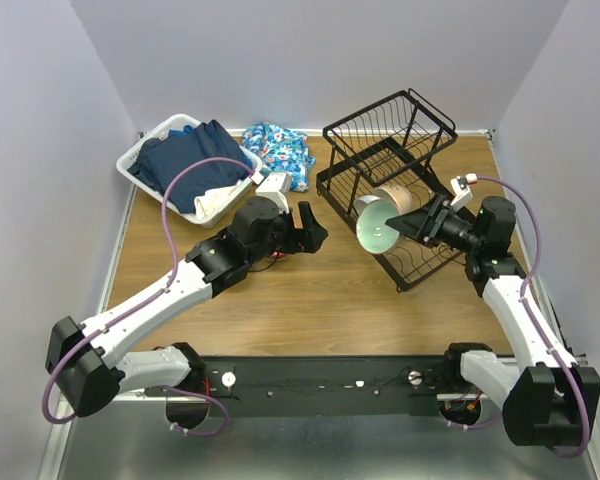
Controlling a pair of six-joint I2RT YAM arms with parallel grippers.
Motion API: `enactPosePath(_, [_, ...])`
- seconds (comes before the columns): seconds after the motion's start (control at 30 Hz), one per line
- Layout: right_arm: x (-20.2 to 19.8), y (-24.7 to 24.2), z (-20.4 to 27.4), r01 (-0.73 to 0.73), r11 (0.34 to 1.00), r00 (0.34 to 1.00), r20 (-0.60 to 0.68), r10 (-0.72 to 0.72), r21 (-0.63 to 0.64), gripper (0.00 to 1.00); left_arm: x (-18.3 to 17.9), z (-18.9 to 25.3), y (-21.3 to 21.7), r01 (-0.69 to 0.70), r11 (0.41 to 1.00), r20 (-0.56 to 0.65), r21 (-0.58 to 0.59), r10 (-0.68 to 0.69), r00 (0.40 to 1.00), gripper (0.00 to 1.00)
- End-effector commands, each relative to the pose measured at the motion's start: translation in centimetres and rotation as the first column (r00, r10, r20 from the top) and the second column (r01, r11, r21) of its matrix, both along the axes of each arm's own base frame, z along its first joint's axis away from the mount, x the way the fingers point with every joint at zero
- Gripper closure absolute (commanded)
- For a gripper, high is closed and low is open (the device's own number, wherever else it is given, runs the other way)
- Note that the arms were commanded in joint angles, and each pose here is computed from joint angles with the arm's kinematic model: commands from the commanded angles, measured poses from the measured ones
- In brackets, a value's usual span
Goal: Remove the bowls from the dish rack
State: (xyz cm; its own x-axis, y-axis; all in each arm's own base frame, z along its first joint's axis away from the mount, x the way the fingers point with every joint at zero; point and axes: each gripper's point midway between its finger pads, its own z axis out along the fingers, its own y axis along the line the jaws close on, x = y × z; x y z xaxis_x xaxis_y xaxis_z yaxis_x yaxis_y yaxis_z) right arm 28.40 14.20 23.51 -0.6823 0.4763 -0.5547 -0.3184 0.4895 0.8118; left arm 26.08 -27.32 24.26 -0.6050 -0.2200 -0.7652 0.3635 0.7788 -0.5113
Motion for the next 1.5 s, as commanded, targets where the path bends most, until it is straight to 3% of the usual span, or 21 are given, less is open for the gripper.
enactPosePath(0.0, [-1.5,2.0,1.5,-0.149,0.986,0.988,0.056,0.145,0.073,0.80,1.1,0.4,-1.9,-0.047,0.994,-0.003,-0.102,0.047,0.999,0.10])
enactPosePath(0.3, [-2.5,3.2,1.7,-0.220,0.966,0.975,0.071,0.212,0.137,0.80,2.1,-0.8,-6.3,-0.036,0.983,-0.040,-0.182,0.029,0.999,0.12])
enactPosePath(0.6, [-3.2,3.5,2.0,-0.246,0.955,0.968,0.091,0.234,0.168,0.80,2.7,-2.3,-9.7,0.005,0.978,-0.087,-0.208,-0.023,0.996,0.21])
enactPosePath(0.8, [-3.4,3.5,1.8,-0.243,0.954,0.969,0.088,0.230,0.175,0.80,2.1,-2.8,-11.3,0.045,0.968,-0.107,-0.246,-0.073,0.992,0.53])
enactPosePath(0.97, [-3.5,3.5,1.2,-0.231,0.955,0.972,0.074,0.221,0.185,0.80,1.7,-3.0,-11.7,0.061,0.962,-0.113,-0.267,-0.094,0.989,0.89])
enactPosePath(1.03, [-3.4,3.5,1.1,-0.228,0.956,0.973,0.072,0.218,0.184,0.80,1.7,-2.7,-11.4,0.057,0.961,-0.106,-0.269,-0.089,0.990,1.00])
enactPosePath(1.07, [-3.4,3.5,0.9,-0.226,0.957,0.974,0.070,0.217,0.183,0.79,1.7,-2.6,-11.2,0.053,0.963,-0.102,-0.263,-0.082,0.991,1.00])
enactPosePath(1.2, [-3.0,3.3,0.4,-0.213,0.965,0.976,0.072,0.204,0.153,0.61,1.5,-2.7,-9.6,0.030,0.974,-0.075,-0.223,-0.048,0.996,1.00])
enactPosePath(1.33, [-2.6,3.2,-0.3,-0.202,0.972,0.979,0.044,0.198,0.118,0.21,1.5,-2.2,-7.5,0.001,0.986,-0.032,-0.168,-0.006,0.999,1.00])
enactPosePath(1.43, [-2.0,3.0,-0.3,-0.201,0.977,0.979,0.043,0.199,0.069,0.00,1.4,-2.5,-5.6,-0.024,0.995,-0.016,-0.099,0.023,1.000,1.00])
enactPosePath(1.47, [-1.9,2.9,-0.4,-0.203,0.978,0.979,0.039,0.201,0.052,0.00,1.2,-2.7,-5.1,-0.027,0.997,-0.016,-0.077,0.026,1.000,1.00])
